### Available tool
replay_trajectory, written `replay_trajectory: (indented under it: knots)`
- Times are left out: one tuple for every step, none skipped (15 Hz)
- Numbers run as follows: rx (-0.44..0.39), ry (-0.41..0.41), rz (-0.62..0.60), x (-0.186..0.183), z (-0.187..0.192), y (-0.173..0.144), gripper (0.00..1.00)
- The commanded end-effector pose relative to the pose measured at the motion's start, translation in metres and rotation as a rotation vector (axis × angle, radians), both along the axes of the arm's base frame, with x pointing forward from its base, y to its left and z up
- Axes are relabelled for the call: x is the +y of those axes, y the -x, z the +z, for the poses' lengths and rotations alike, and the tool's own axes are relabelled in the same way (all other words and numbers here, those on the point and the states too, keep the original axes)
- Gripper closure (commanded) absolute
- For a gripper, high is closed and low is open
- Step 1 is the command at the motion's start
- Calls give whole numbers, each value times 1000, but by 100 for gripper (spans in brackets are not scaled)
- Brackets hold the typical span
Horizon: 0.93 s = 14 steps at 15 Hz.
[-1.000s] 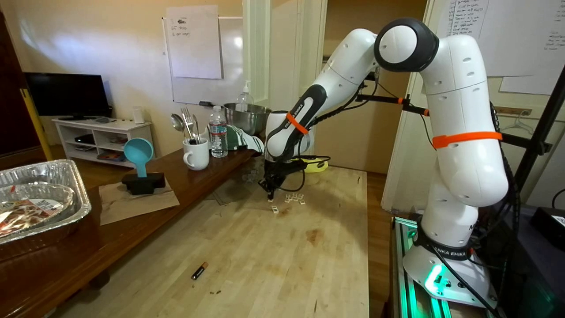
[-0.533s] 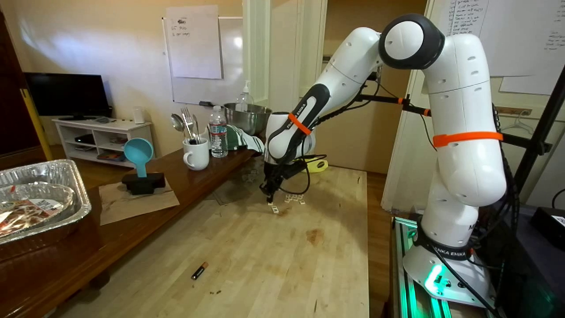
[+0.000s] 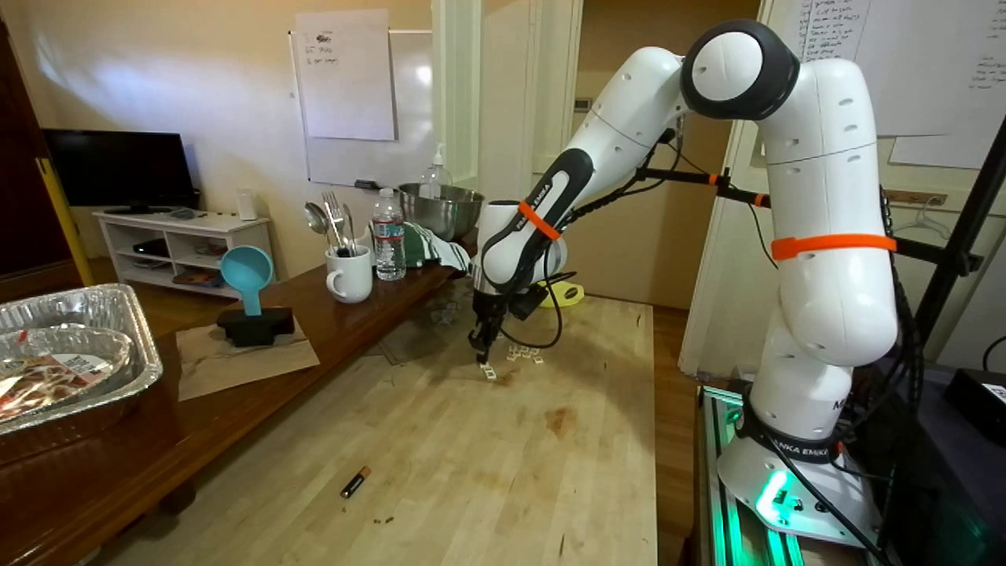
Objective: Move the letter tiles to the left
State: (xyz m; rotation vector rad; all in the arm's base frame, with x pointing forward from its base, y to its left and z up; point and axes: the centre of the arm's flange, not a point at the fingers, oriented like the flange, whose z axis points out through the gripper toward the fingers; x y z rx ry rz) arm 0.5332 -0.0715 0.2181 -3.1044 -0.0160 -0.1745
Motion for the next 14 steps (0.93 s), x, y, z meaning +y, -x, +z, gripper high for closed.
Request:
replay_trajectory:
  knots:
    - [1,-13,51,0,-9,17,100]
    - [2,-14,62,1,-9,18,100]
    - [3,-13,71,2,-9,19,100]
    - [3,-13,79,2,-9,20,100]
    - [4,-12,82,2,-9,20,100]
    - [4,-10,82,3,-9,20,100]
    - [5,-9,83,3,-9,21,100]
    - [2,-11,75,3,-9,21,100]
    - [-1,-13,70,3,-7,20,100]
    - [-2,-16,68,3,-5,19,100]
    - [-9,-18,67,3,-1,18,100]
    - [-14,-18,64,3,1,18,100]
    - [-15,-22,62,3,2,18,100]
    - [-17,-23,59,4,4,18,100]
